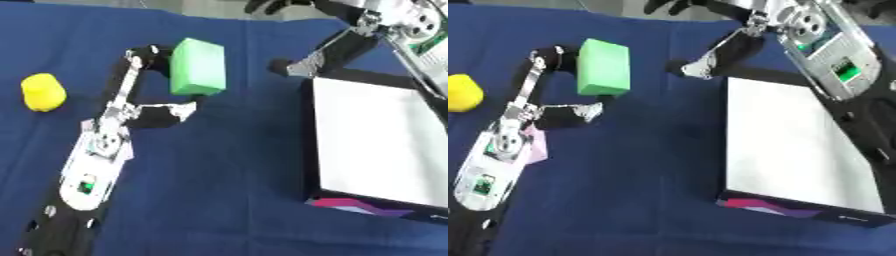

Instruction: Pick up the objects with one hand, pass them to the other hand, and then place them into the box on the other side of the table.

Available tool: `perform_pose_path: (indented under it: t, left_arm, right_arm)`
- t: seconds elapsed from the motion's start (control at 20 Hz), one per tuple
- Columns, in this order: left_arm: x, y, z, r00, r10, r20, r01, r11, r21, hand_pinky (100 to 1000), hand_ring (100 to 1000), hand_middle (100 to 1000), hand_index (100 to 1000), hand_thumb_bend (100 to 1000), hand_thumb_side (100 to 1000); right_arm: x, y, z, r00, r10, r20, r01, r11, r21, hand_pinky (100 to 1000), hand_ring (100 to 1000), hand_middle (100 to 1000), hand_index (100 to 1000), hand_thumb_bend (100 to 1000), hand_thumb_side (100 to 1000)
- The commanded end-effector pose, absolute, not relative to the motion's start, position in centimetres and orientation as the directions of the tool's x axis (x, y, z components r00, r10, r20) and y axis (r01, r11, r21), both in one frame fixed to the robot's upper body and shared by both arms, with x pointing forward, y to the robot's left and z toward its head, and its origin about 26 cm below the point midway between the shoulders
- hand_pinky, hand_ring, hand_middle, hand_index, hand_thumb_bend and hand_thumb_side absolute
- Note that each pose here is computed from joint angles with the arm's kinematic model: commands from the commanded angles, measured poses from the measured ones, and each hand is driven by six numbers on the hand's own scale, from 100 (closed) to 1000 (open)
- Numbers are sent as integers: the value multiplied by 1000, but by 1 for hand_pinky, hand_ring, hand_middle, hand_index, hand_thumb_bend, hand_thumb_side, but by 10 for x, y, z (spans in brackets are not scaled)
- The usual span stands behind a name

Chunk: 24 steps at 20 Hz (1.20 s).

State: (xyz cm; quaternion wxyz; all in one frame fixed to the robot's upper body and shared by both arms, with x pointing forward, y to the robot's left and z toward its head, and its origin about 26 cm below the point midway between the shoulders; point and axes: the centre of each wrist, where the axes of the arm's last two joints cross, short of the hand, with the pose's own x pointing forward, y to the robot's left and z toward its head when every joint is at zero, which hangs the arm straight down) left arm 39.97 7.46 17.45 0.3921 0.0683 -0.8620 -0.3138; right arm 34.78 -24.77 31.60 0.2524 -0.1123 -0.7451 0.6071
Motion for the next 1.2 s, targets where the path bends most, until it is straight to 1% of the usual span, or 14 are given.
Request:
perform_pose_path:
  t: [0.05,0.45,0.75,0.9,1.2]
  left_arm:
    - [399,66,179,-700,-353,621,123,796,592,740,529,436,544,100,100]
    - [397,48,173,-692,-337,639,141,804,577,737,524,427,543,100,100]
    - [395,40,175,-689,-319,651,142,821,553,731,518,419,540,100,100]
    - [393,38,177,-694,-314,648,138,825,548,728,517,417,540,100,100]
    - [390,33,183,-705,-295,645,143,831,537,723,515,413,540,100,101]
  right_arm:
    - [346,-247,326,-854,479,202,-108,215,-971,866,934,826,961,375,170]
    - [347,-243,326,-855,496,151,-65,185,-981,865,930,821,952,440,221]
    - [353,-241,322,-832,541,118,-28,172,-985,866,927,804,935,458,231]
    - [356,-240,319,-826,554,100,-18,150,-988,865,923,798,932,454,250]
    - [358,-239,315,-822,561,97,-26,134,-991,867,927,800,935,447,252]
